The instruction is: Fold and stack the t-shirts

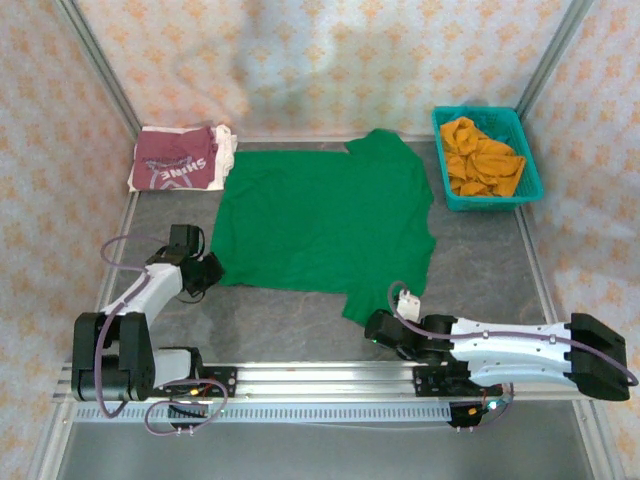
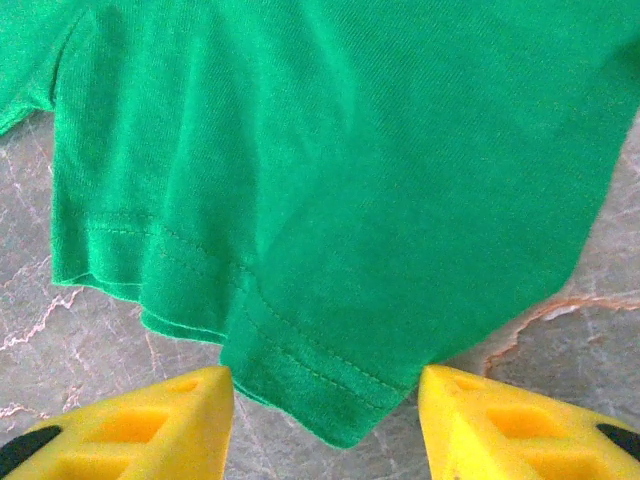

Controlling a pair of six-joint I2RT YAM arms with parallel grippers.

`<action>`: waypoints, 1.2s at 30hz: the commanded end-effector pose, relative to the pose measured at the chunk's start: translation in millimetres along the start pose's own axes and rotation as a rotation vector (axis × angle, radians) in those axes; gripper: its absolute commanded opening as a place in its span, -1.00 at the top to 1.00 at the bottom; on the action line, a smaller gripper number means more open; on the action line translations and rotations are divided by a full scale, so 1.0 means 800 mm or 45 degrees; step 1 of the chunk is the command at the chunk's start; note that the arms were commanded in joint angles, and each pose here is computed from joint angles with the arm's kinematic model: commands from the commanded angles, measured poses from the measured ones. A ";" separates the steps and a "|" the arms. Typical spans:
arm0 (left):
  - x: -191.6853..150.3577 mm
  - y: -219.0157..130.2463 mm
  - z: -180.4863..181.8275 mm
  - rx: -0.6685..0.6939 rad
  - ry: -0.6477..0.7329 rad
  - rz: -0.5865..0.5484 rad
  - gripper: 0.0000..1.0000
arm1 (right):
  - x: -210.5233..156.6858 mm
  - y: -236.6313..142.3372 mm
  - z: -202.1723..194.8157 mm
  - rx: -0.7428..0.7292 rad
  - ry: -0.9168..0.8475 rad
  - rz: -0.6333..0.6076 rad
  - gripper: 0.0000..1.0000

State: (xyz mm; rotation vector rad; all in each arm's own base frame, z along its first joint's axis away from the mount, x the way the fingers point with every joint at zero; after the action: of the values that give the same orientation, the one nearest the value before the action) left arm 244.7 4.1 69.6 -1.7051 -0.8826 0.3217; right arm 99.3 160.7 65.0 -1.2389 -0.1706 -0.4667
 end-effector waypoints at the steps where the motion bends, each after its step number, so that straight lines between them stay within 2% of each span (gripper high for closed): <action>1: -0.007 -0.003 0.008 0.015 -0.015 0.016 1.00 | -0.006 0.001 0.001 0.018 -0.024 0.031 -0.07; 7: -0.012 -0.001 0.011 0.014 -0.056 0.017 1.00 | -0.017 0.005 -0.002 0.013 -0.048 0.101 0.01; 11: -0.012 0.000 0.012 0.009 -0.066 0.010 1.00 | -0.012 0.001 -0.002 -0.015 -0.078 0.081 0.18; 13: -0.011 0.000 0.012 0.011 -0.067 0.010 1.00 | -0.009 0.000 -0.004 -0.033 -0.069 0.060 0.36; 17: -0.010 -0.005 0.011 0.001 -0.074 -0.004 1.00 | 0.003 -0.008 -0.015 -0.085 -0.026 -0.020 0.85; 19: -0.010 -0.010 0.010 -0.001 -0.074 -0.013 1.00 | 0.019 -0.023 -0.020 -0.107 -0.016 -0.100 0.98; 22: -0.013 -0.016 0.013 -0.002 -0.088 -0.021 1.00 | 0.044 -0.050 -0.026 -0.114 0.006 -0.213 1.00; 29: -0.022 -0.026 0.016 -0.028 -0.127 -0.011 1.00 | 0.069 -0.077 -0.043 -0.120 0.021 -0.306 1.00; 36: -0.023 -0.057 0.021 -0.023 -0.123 -0.087 1.00 | 0.093 -0.109 -0.039 -0.124 -0.020 -0.409 1.00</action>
State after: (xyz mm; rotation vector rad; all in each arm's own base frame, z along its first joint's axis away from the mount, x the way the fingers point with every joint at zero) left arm 218.7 0.6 98.8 -1.7386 -1.0065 0.3132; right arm 118.8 107.3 139.8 -1.2686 -0.2836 -0.6865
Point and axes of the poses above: each hand's point on the last joint's axis, 136 mm out from that joint toward the fingers, its own y axis out along the fingers, its own z axis along the line the jaws close on, x = y × z, the point moved 4 cm from there along -y, back along the fingers, and after that the axes turned 6 degrees about -y, right-handed, at the moved point
